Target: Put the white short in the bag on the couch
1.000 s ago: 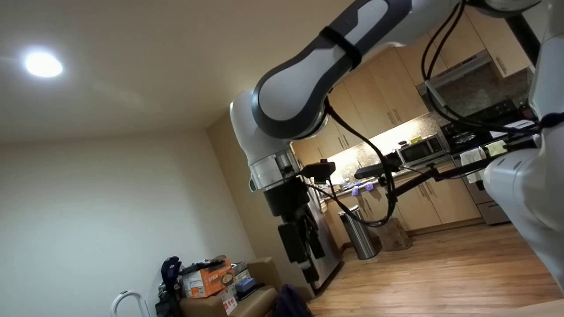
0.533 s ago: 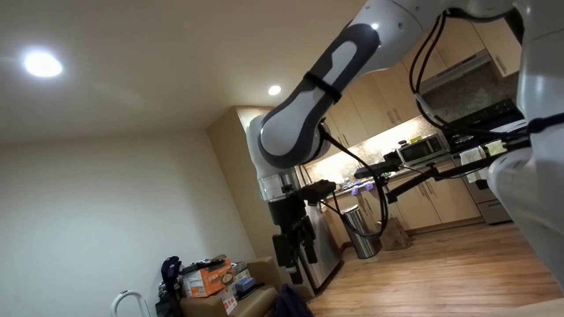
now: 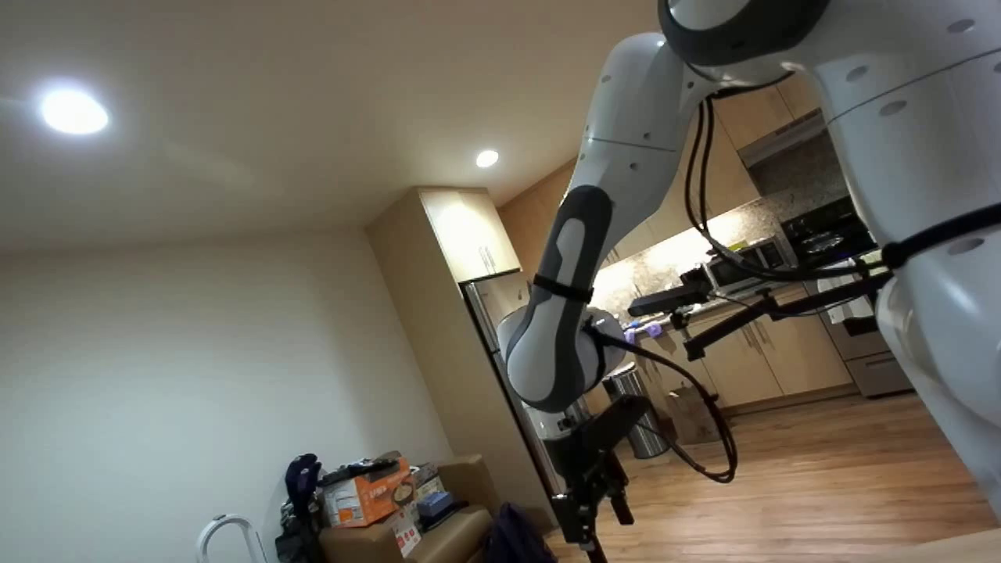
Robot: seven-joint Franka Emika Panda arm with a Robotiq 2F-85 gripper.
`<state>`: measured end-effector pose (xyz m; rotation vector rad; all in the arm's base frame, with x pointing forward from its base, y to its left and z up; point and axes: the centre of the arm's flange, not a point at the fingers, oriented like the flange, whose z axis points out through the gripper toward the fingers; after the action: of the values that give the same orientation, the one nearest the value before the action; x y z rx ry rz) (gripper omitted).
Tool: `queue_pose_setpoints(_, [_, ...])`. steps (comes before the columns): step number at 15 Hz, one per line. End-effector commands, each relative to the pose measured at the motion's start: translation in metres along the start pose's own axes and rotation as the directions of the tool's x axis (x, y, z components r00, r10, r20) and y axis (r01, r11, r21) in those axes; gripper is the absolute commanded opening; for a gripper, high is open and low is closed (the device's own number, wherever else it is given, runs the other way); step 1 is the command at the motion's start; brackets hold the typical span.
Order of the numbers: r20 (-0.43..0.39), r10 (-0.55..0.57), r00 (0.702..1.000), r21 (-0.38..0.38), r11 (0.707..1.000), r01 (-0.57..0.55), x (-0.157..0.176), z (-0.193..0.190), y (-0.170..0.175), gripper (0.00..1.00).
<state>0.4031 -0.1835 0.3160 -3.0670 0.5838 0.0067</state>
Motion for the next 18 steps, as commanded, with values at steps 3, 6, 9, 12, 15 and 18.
queue_pose_setpoints(3, [-0.024, -0.015, 1.000, 0.003, 1.000, 0.015, 0.001, -0.012, -0.007, 1.00])
queue_pose_setpoints(6, [-0.036, -0.035, 0.999, -0.015, 0.999, 0.034, 0.032, 0.015, -0.010, 1.00])
queue_pose_setpoints(9, [-0.079, -0.010, 0.997, -0.073, 0.997, 0.004, 0.064, 0.059, 0.009, 1.00])
queue_pose_setpoints(12, [-0.072, -0.005, 0.997, -0.129, 0.992, -0.004, 0.097, 0.109, 0.020, 1.00])
queue_pose_setpoints(15, [0.020, 0.042, 0.999, -0.165, 0.985, -0.038, 0.121, 0.161, 0.035, 1.00])
queue_pose_setpoints(18, [0.077, 0.073, 0.994, -0.196, 0.979, -0.057, 0.137, 0.187, 0.045, 1.00])
